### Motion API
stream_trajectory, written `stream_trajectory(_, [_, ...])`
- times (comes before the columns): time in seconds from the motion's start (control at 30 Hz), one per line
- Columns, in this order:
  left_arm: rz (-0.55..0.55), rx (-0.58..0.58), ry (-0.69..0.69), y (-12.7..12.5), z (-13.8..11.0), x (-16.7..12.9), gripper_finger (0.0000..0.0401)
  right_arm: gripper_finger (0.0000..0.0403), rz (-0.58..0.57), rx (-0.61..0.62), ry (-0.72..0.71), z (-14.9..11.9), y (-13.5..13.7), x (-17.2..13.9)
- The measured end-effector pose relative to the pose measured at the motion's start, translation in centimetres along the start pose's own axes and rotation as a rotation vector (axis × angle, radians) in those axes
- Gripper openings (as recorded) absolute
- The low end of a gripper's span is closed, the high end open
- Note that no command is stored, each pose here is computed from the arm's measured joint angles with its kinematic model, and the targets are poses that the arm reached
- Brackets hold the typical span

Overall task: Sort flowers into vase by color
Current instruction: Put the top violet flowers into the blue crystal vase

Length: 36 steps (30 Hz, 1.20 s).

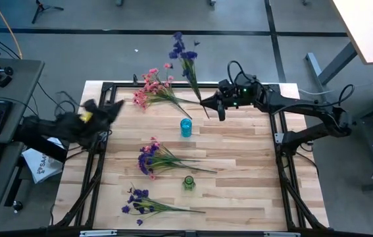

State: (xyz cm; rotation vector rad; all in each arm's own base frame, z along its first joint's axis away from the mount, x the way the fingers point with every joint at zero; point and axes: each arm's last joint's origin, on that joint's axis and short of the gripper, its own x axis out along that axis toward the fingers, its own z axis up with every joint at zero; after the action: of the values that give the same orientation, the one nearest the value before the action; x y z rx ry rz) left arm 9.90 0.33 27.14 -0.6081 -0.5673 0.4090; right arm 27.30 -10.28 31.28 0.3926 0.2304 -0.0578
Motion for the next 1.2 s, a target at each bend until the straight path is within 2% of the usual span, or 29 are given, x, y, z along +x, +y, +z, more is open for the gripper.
stream_trajectory(0.13, [0.156, 0.163, 0.083, -1.3, -1.9, 4.3, 0.0036, 0.0, 0.017, 0.008, -0.051, 0.5, 0.2, 0.0])
stream_trajectory(0.23, [0.175, 0.258, 0.147, -1.4, -2.9, 7.9, 0.0074, 0.0, 0.03, 0.016, -0.087, 0.9, 0.3, 0.0])
stream_trajectory(0.33, [0.066, 0.234, 0.245, -1.1, -3.4, 11.5, 0.0113, 0.0, 0.043, 0.009, -0.122, 1.2, 0.4, -0.1])
stream_trajectory(0.47, [-0.129, 0.213, 0.386, -1.0, -3.3, 15.6, 0.0157, 0.0, 0.076, -0.015, -0.166, 1.6, 1.1, 0.0])
stream_trajectory(0.63, [-0.323, 0.269, 0.426, -2.0, -2.4, 19.5, 0.0189, 0.0, 0.121, -0.06, -0.185, 1.5, 2.5, 0.4])
stream_trajectory(0.83, [-0.405, 0.29, 0.472, -2.3, -3.3, 21.8, 0.02, 0.0, 0.152, -0.097, -0.212, 1.2, 3.4, 1.3])
stream_trajectory(1.0, [-0.408, 0.285, 0.516, -2.1, -4.8, 22.4, 0.02, 0.0, 0.165, -0.099, -0.198, 0.8, 3.6, 1.9])
stream_trajectory(1.2, [-0.406, 0.287, 0.498, -2.1, -5.3, 22.7, 0.02, 0.0, 0.175, -0.122, -0.198, 0.8, 3.7, 1.9])
